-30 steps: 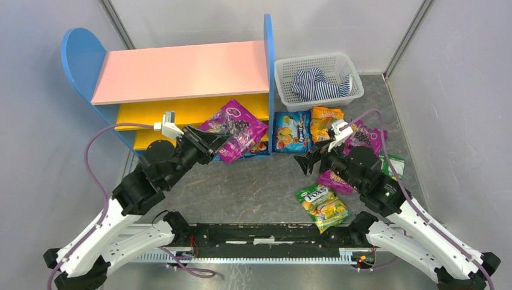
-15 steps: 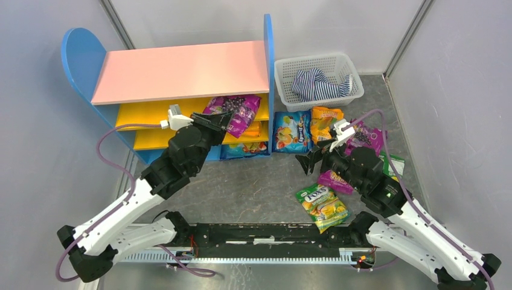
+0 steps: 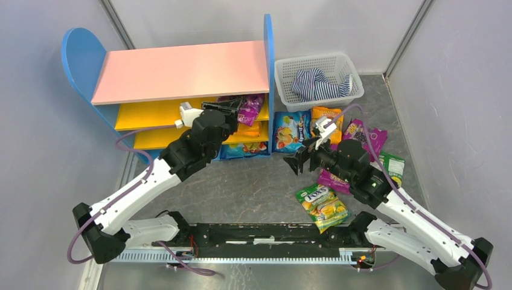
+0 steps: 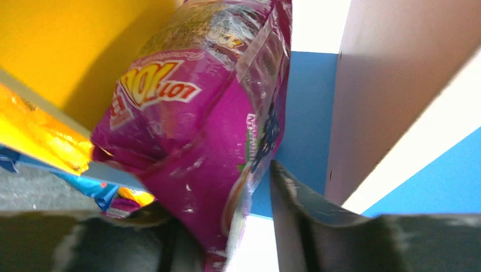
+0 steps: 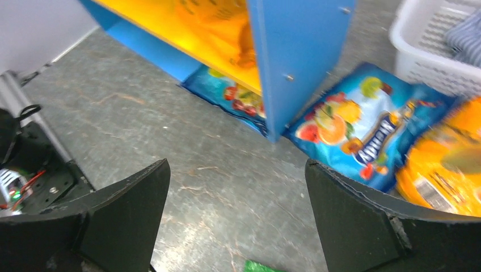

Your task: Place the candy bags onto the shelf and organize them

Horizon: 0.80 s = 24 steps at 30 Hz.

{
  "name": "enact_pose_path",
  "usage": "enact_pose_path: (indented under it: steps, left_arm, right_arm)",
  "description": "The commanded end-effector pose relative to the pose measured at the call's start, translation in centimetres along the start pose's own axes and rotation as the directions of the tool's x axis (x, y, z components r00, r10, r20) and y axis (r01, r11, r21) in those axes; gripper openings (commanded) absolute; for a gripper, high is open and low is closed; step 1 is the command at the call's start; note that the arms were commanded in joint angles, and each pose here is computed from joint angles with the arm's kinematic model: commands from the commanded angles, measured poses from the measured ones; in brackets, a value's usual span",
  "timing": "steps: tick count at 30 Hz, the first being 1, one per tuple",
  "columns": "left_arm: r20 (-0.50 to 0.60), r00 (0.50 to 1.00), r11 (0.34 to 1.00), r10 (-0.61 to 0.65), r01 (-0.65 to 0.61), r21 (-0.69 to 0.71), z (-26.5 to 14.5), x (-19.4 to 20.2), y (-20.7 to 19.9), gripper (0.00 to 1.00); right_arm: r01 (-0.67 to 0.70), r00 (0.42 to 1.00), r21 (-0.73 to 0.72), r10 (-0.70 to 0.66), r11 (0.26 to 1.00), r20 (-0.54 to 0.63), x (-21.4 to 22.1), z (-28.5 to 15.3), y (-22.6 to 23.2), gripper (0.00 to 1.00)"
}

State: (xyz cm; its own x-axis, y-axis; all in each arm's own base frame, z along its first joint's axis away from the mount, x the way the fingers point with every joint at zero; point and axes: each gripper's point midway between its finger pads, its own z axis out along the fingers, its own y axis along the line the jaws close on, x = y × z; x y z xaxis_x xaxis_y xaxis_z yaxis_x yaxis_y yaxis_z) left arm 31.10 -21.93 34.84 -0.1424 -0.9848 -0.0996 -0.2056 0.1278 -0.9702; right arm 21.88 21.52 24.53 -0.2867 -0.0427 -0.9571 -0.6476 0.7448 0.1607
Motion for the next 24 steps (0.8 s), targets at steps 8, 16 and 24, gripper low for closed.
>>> enact_pose_path:
  steps: [8,16,24]
  left_arm:
    - [-0.085,0.996,0.995,0.026,-0.035,-0.098,-4.2,-1.8,4.3,0.99]
    - [-0.143,0.915,0.926,0.377,-0.369,0.083,-8.5,-3.7,2.0,1.00]
    - [-0.168,0.752,0.770,0.637,-0.613,0.174,-13.8,-7.2,4.2,1.00]
  right_arm:
    - [0.180,0.968,-0.287,-0.117,0.941,0.224,-8.7,2.3,6.9,0.78]
    - [0.260,0.938,-0.251,-0.182,0.932,0.295,-13.4,3.9,10.9,0.81]
    - [0.545,0.811,-0.055,-0.510,0.837,0.286,-14.2,6.7,12.5,0.79]
